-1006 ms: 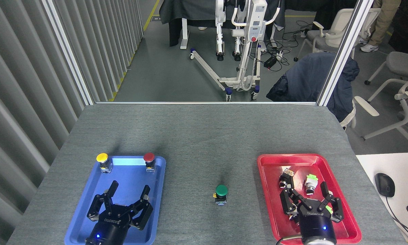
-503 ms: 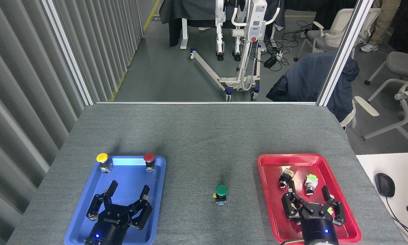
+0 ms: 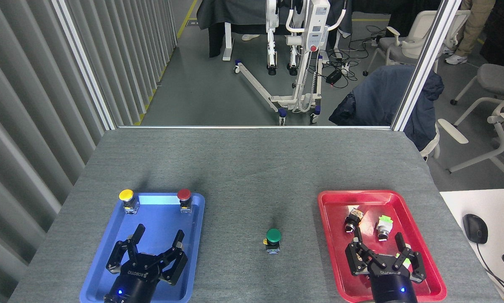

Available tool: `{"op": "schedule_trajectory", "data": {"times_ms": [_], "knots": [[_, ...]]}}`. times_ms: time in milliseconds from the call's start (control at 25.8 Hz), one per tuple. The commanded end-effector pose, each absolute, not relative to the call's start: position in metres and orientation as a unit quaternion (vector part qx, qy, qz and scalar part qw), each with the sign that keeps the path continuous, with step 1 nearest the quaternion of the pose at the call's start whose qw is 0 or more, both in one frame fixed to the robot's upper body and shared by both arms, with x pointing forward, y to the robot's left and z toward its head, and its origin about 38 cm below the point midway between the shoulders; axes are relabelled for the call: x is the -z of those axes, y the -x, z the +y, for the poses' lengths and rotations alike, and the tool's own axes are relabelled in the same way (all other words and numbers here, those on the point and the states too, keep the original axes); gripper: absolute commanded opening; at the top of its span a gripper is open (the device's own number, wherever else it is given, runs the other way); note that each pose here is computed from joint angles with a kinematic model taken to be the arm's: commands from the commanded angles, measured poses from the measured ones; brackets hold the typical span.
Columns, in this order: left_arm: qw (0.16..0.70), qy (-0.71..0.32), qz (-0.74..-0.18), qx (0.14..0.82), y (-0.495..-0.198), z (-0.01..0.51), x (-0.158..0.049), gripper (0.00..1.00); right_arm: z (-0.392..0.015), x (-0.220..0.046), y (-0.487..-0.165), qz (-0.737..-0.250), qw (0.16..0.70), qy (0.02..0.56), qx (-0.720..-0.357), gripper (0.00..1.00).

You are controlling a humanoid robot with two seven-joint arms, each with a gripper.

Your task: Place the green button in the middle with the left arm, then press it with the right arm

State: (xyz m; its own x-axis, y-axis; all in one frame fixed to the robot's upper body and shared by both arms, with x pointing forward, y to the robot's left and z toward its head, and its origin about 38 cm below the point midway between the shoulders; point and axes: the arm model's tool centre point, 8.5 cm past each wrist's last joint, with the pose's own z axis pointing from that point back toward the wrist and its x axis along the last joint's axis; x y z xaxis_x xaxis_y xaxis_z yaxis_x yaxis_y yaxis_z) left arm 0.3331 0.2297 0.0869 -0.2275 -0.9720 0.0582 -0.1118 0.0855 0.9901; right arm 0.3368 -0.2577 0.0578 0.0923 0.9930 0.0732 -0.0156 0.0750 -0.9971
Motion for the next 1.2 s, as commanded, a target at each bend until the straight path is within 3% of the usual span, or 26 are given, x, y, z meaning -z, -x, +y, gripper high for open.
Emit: {"op": "schedule_trajectory", "data": {"times_ms": [0, 310, 503, 696, 851, 1045, 1161], "knots": [[0.428, -0.453, -0.597, 0.506, -0.334, 0.231, -0.086, 0.98, -0.258, -0.059, -0.336, -0.49, 0.544, 0.5, -0.463, 0.99], [0.416, -0.462, -0.586, 0.519, -0.339, 0.224, -0.089, 0.98, -0.258, -0.057, -0.336, -0.489, 0.545, 0.498, -0.464, 0.99], [0.324, -0.411, -0.598, 0.607, -0.366, 0.127, -0.086, 0.98, -0.258, -0.058, -0.338, -0.49, 0.545, 0.499, -0.464, 0.99], [0.282, -0.353, -0.595, 0.665, -0.41, 0.058, -0.085, 0.98, -0.258, -0.058, -0.338, -0.49, 0.545, 0.498, -0.464, 0.99], [0.246, -0.318, -0.572, 0.715, -0.429, 0.025, -0.07, 0.98, -0.258, -0.057, -0.338, -0.489, 0.545, 0.498, -0.464, 0.99], [0.254, -0.291, -0.535, 0.751, -0.438, 0.023, -0.04, 0.98, -0.257, -0.057, -0.338, -0.49, 0.545, 0.497, -0.465, 0.99], [0.256, -0.295, -0.54, 0.746, -0.444, 0.024, -0.044, 0.98, -0.257, -0.057, -0.338, -0.49, 0.545, 0.497, -0.465, 0.99]]}}
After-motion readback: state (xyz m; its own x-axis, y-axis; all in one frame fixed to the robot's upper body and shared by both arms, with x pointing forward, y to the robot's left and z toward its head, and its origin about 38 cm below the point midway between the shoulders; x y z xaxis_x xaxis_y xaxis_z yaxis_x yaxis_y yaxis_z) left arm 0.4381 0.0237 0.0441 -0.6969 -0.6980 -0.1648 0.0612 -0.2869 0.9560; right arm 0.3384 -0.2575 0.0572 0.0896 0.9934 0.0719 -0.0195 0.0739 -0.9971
